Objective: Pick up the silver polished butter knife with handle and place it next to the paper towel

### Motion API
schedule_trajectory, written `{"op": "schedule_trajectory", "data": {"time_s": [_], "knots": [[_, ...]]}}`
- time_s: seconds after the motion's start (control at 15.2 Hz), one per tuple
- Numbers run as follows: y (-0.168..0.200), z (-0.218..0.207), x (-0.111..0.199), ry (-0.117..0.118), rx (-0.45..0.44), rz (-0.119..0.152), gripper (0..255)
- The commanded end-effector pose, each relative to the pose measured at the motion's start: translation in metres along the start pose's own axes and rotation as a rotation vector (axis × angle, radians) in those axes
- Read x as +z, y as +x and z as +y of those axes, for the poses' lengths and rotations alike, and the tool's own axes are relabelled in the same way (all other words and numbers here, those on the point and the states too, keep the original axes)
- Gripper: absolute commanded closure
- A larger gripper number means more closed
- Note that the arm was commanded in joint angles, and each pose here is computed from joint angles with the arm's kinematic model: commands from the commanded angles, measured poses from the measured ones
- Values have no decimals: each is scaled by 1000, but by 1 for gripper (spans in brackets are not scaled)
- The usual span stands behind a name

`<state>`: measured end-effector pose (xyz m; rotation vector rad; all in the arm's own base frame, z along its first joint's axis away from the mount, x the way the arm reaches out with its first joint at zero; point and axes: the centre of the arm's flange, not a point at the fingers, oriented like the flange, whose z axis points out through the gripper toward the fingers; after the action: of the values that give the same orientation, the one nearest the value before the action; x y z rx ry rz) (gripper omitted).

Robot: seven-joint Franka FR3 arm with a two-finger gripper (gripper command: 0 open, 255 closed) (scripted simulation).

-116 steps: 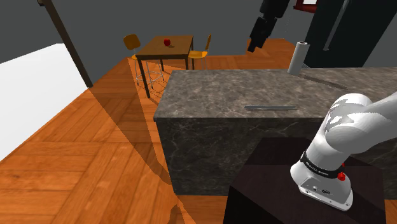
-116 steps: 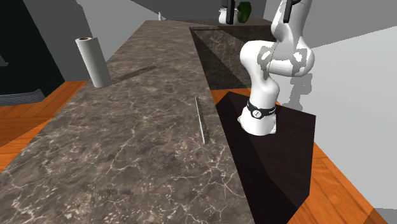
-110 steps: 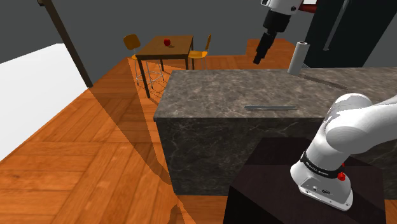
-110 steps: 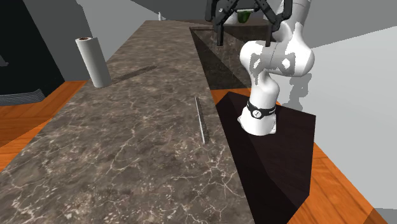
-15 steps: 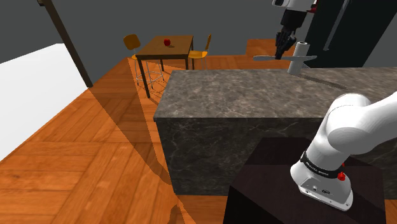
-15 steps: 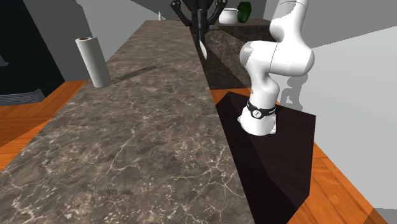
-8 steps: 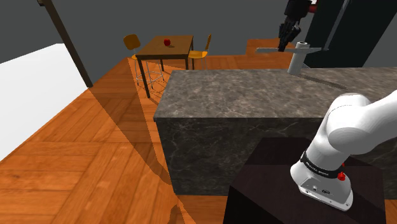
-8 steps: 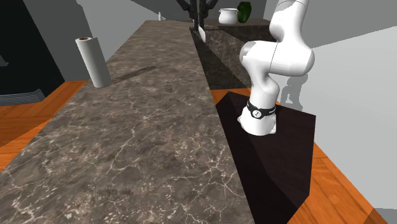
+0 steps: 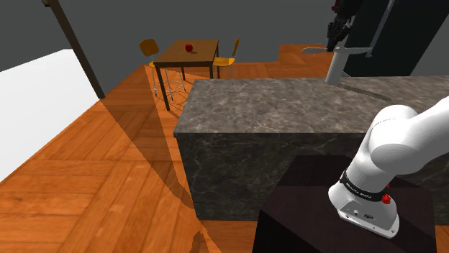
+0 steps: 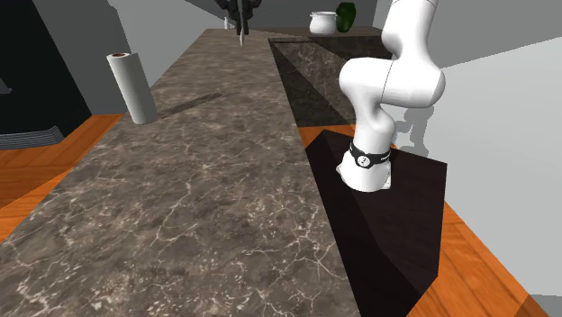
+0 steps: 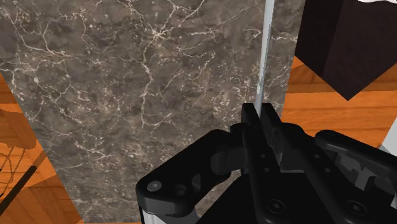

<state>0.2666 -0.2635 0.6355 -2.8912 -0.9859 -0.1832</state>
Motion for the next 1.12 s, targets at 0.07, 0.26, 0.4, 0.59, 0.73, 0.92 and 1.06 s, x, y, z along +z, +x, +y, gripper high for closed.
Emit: {"op": "schedule_trajectory", "data": {"time_s": [0.07,0.26,0.4,0.59,0.73,0.92,1.06], "knots": [[-29,29,-4,-1,-1,-1,255],[-57,56,-9,-1,-1,-1,255],[-76,75,-12,-1,-1,-1,255],[-104,102,-17,-1,-1,-1,255],[-123,121,-21,-1,-1,-1,255],[-151,148,-26,-1,-1,-1,255],[-168,165,-29,-1,-1,-1,255]]}}
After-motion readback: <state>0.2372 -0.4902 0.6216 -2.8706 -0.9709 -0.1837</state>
